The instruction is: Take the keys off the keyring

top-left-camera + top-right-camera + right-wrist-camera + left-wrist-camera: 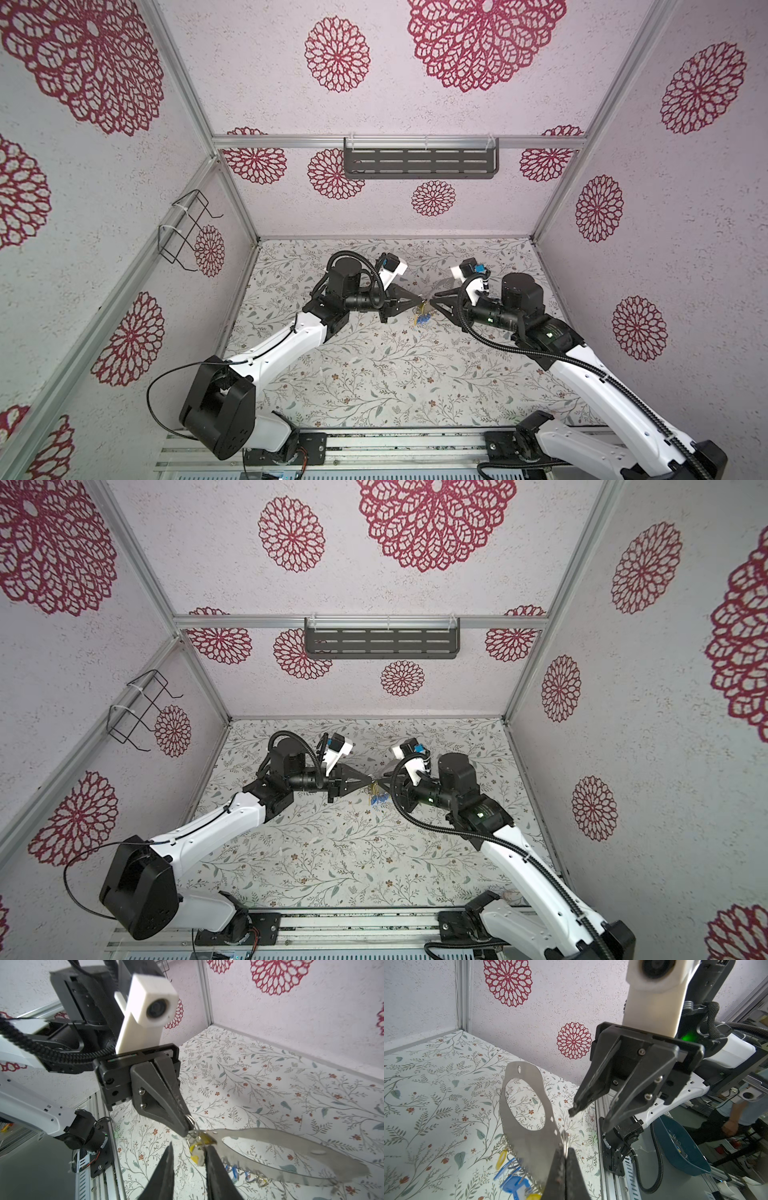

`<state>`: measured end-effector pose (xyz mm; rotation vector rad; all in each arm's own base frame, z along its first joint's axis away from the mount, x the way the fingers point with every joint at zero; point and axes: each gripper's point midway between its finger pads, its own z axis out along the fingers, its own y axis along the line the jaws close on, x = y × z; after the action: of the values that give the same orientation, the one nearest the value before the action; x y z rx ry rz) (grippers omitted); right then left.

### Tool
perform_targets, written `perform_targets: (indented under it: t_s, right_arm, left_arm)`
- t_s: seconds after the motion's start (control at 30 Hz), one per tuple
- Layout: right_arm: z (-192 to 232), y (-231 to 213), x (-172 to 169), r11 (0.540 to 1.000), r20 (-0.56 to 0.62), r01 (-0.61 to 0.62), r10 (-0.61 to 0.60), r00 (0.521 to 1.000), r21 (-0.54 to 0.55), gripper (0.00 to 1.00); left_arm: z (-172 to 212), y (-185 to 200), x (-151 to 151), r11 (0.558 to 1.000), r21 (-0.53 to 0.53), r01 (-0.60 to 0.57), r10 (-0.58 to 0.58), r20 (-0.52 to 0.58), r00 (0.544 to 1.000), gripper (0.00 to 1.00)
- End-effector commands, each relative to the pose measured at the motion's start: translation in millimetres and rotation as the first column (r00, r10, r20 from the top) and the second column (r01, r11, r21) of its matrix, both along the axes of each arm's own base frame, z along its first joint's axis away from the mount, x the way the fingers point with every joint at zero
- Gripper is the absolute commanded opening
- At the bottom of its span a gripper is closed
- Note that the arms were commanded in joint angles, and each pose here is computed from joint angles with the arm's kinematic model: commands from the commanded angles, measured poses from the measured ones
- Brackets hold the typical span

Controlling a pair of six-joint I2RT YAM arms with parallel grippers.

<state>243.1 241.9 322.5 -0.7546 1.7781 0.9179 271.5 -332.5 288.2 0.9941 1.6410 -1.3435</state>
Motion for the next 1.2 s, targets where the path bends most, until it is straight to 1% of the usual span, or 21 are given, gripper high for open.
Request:
perform_targets:
  t_s: [0.0, 0.17, 0.3, 0.33, 0.57, 0.73, 0.9, 1.07, 1.17]
  right_arm:
    - [9.7, -1.7, 8.3, 1.000, 0.046, 0.025, -0.025, 0.999, 0.013, 0.30]
    - [-4.5, 14.7, 12.6, 0.999, -0.021, -0.044, 0.045, 0.999, 0.022, 0.34]
    - [-5.2, 24.7, 12.6, 0.994, -0.051, -0.092, 0.095, 0.994, 0.052, 0.34]
    - [-4.8, 25.1, 12.8, 0.994, -0.051, -0.094, 0.097, 0.994, 0.056, 0.32]
    - [-4.6, 21.8, 8.3, 0.993, -0.049, -0.081, 0.085, 0.995, 0.087, 0.11]
    - [-7.6, 16.0, 6.8, 0.994, -0.049, -0.049, 0.054, 0.997, 0.099, 0.00]
    - [-6.0, 11.8, 9.6, 0.993, -0.052, -0.009, 0.015, 0.999, 0.114, 0.00]
    - [-9.7, 15.9, 8.4, 0.991, -0.079, -0.011, 0.022, 0.997, 0.132, 0.00]
    - [-15.3, 24.7, 3.2, 0.990, -0.092, -0.033, 0.046, 0.995, 0.141, 0.00]
  left_arm:
    - [25.7, 0.8, -3.1, 0.997, -0.067, 0.024, -0.020, 0.067, 0.998, 0.00]
    - [26.3, 1.7, -3.3, 0.997, -0.076, 0.019, -0.015, 0.060, 0.998, 0.00]
    - [28.4, 1.8, -3.6, 0.995, -0.100, 0.016, -0.011, 0.050, 0.999, 0.00]
    - [29.8, 1.8, -4.3, 0.994, -0.107, 0.017, -0.012, 0.050, 0.999, 0.00]
    - [32.0, 2.3, -1.3, 0.993, -0.116, 0.002, 0.005, 0.052, 0.999, 0.00]
    - [33.7, 2.4, 3.1, 0.993, -0.118, -0.021, 0.025, 0.041, 0.999, 0.00]
    - [40.4, 4.7, 10.1, 0.987, -0.145, -0.072, 0.077, 0.026, 0.997, 0.00]
    - [56.0, 10.0, 16.4, 0.963, -0.239, -0.128, 0.140, 0.033, 0.990, 0.00]
    - [64.2, 12.2, 20.6, 0.940, -0.299, -0.161, 0.172, 0.011, 0.985, 0.00]
